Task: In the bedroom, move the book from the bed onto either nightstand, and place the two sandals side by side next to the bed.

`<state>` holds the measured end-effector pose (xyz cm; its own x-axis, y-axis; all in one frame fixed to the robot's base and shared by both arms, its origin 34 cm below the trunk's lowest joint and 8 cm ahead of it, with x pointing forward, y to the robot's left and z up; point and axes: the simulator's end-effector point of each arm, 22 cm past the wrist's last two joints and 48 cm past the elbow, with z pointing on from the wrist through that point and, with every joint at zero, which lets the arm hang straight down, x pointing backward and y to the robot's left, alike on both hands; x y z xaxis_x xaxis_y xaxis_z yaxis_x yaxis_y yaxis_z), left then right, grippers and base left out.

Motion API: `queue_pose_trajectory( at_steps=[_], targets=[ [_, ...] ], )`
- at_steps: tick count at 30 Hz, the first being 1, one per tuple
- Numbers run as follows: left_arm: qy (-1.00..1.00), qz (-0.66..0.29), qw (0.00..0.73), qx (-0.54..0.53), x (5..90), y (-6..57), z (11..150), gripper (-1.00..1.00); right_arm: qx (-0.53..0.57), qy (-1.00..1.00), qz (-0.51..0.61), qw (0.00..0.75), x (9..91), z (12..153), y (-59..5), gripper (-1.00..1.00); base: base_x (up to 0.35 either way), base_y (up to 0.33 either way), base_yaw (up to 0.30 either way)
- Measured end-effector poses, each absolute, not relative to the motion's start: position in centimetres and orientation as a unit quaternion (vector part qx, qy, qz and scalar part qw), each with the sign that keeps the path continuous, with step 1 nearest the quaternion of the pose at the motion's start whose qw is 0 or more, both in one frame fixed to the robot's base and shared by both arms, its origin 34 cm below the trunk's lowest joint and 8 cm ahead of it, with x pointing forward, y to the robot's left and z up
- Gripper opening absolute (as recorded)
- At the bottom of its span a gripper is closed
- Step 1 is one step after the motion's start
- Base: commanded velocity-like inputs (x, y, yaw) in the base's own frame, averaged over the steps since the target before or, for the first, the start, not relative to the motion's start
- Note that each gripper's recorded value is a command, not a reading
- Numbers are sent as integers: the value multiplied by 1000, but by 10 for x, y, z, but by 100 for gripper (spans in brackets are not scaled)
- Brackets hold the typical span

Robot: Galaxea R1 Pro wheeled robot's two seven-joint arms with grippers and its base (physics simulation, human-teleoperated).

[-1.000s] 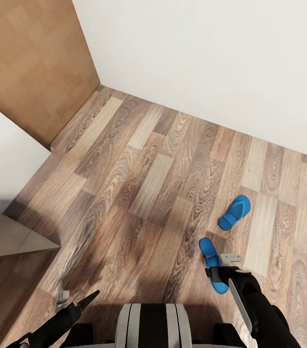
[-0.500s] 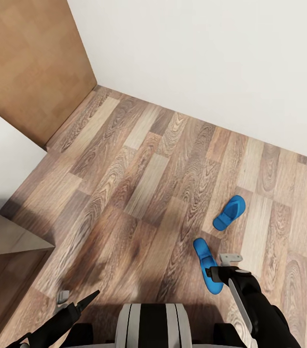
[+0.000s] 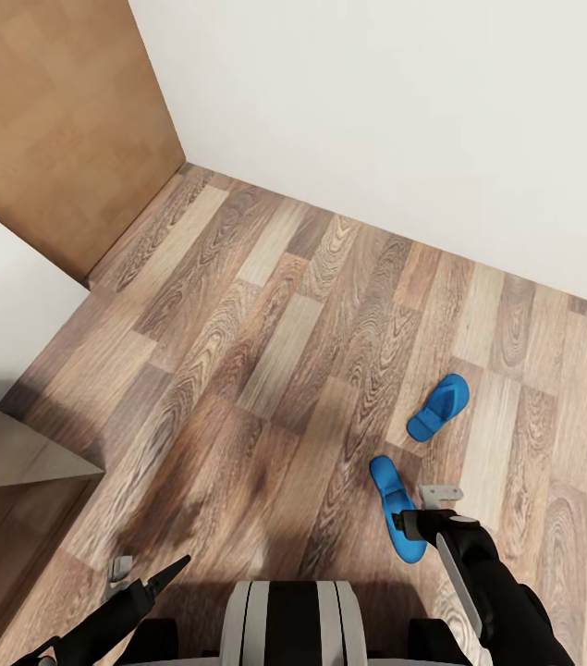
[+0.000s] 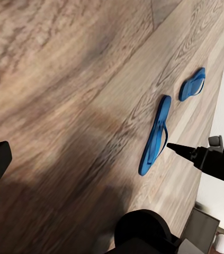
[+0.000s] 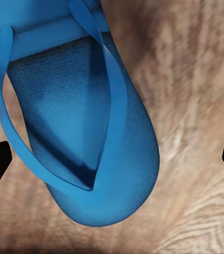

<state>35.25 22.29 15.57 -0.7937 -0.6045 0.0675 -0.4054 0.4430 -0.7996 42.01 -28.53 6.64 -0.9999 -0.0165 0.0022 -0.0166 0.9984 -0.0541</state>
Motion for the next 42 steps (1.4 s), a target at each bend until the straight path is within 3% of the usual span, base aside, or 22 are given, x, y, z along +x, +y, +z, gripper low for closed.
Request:
queue_pose_trajectory(
  at_steps=[12,42],
  targets=[
    [842,-434,114,-301,352,223,155,100,9,-1000,27,2,419,66,-285,100,0,0,174],
    [843,-432,111,-300,350,223,154,100,8,-1000,27,3,418,65,-285,100,25,-22,69]
  ],
)
